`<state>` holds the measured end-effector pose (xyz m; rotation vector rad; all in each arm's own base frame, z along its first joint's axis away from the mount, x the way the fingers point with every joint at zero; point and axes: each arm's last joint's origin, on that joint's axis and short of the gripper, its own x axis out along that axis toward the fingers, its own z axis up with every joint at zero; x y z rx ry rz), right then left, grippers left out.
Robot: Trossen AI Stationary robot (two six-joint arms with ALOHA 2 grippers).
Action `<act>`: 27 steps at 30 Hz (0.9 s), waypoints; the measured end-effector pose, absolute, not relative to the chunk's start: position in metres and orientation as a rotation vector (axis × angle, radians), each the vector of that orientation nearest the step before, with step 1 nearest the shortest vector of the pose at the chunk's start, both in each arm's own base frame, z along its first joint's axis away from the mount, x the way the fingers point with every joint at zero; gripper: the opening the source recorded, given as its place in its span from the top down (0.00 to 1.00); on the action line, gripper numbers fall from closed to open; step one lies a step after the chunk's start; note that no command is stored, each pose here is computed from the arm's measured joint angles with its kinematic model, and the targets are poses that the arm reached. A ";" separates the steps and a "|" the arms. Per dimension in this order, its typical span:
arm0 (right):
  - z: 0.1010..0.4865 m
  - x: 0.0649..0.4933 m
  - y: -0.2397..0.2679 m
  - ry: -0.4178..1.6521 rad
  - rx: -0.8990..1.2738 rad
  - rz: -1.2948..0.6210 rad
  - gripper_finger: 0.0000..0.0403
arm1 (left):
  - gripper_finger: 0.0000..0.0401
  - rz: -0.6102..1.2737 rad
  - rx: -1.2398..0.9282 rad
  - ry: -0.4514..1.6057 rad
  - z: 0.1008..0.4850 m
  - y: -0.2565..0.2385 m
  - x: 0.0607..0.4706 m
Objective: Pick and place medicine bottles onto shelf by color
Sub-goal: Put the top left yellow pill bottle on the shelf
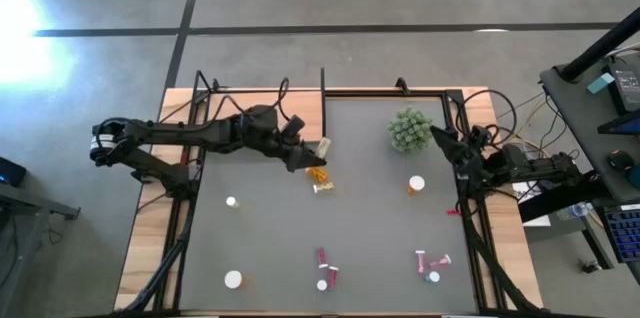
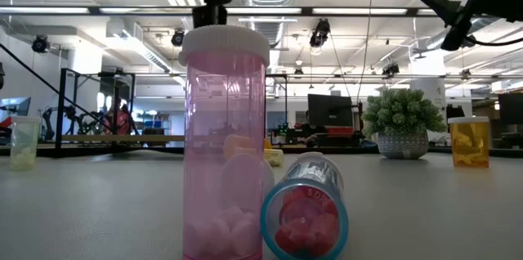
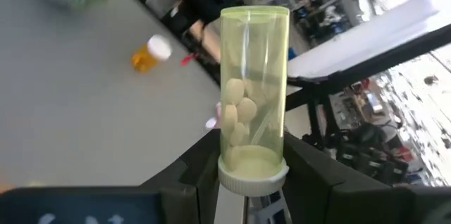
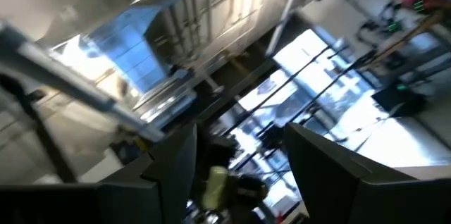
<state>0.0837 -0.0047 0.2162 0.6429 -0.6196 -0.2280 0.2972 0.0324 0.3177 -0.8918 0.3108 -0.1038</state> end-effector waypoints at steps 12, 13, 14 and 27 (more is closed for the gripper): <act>0.217 0.083 -0.005 -0.676 0.940 -0.147 0.49 | 0.73 -0.160 -0.826 0.192 0.329 0.033 0.299; 0.217 0.083 -0.005 -0.678 0.960 -0.140 0.49 | 0.73 -0.160 -0.827 0.193 0.329 0.032 0.299; 0.217 0.083 -0.005 -0.679 0.964 -0.139 0.49 | 0.73 -0.160 -0.826 0.192 0.329 0.032 0.299; 0.217 0.082 -0.007 -0.724 1.008 -0.200 0.49 | 0.73 -0.165 -0.822 0.209 0.328 0.030 0.299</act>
